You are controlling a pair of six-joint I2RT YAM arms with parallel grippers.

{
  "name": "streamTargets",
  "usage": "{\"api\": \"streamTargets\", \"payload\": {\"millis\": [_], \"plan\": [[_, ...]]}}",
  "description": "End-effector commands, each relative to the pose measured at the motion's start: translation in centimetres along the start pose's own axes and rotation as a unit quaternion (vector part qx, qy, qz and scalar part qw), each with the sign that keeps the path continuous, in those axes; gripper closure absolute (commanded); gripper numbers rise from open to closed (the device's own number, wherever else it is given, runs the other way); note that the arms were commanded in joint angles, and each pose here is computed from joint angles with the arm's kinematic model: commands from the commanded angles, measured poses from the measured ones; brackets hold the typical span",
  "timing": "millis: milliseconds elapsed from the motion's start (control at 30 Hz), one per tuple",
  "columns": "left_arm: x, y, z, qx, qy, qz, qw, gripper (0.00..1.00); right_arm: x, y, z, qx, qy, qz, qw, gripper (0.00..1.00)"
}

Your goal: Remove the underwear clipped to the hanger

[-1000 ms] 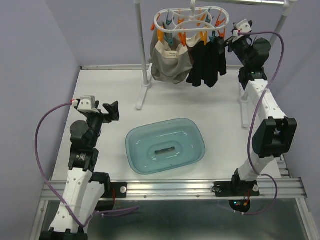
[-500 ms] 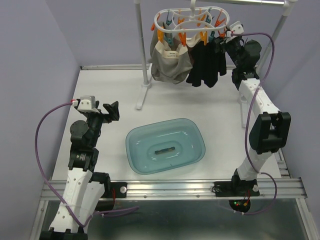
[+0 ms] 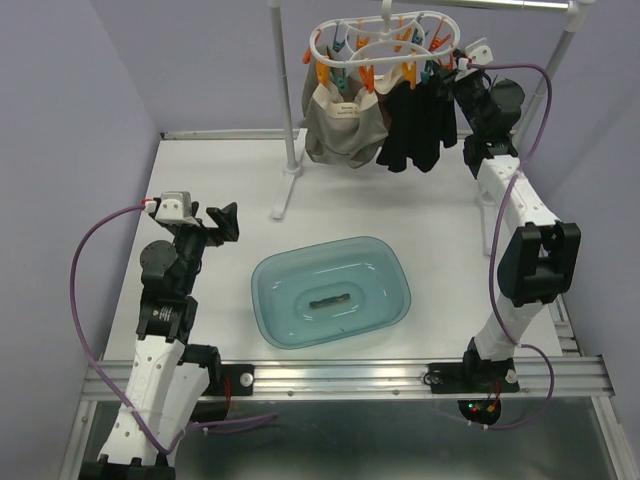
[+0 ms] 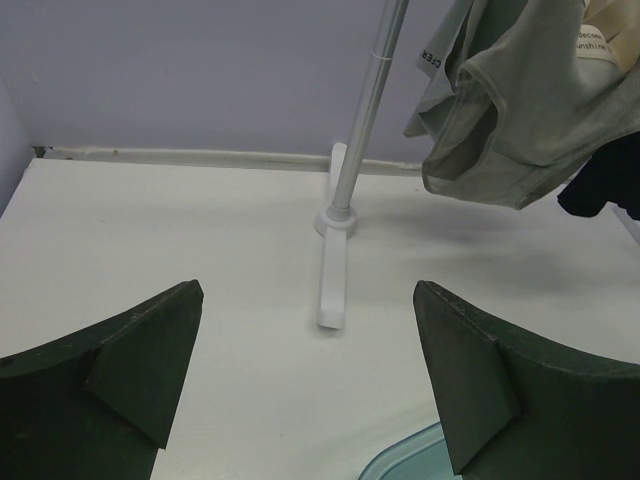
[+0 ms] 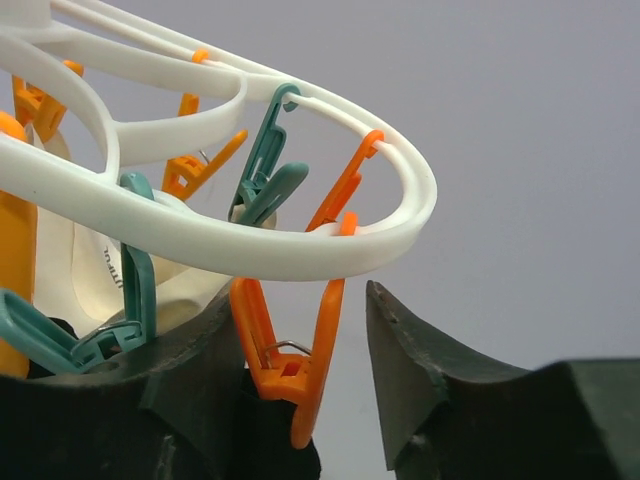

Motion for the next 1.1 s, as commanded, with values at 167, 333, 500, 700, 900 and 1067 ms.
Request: {"api": "streamTargets", "payload": {"millis": [167, 333, 500, 700, 900, 1067], "plan": [[0.1, -1.5, -0.2, 0.013, 0.012, -0.038, 0.999, 0.01, 0.9, -3.5, -0.8, -0.013, 0.009, -0.065, 0.998, 0.78], [0.0, -1.5, -0.3, 0.013, 0.014, -0.039, 0.999, 0.01, 0.6, -3.4, -0.4, -0.016, -0.008, -0.064, 0.998, 0.83], [0.0, -1.6, -0.3, 0.014, 0.016, -0.041, 0.999, 0.01, 0.0, -3.2, -0.3, -0.022, -0.006, -0.057, 0.998, 0.62], [0.1, -1.5, -0.4, 0.013, 0.021, -0.037, 0.999, 0.01, -0.3, -3.7, -0.5, -0.019, 0.008, -0.056, 0.998, 0.33], [0.0, -1.5, -0.6, 0.015, 0.037, -0.039, 0.998, 0.01, -1.5, -3.2, -0.4, -0.025, 0.028, -0.036, 0.999, 0.12], [0.0, -1.7, -1.0, 0.015, 0.062, -0.040, 0.997, 0.01, -4.0, -2.2, -0.3, -0.028, 0.034, 0.013, 0.999, 0.00]]}}
Point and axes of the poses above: each gripper's point midway between its finger pads, its own x axis out along the fingers, its own z axis along the line the jaws close on, y = z × x, the point moved 10 cm from there along -x, back along the fingers
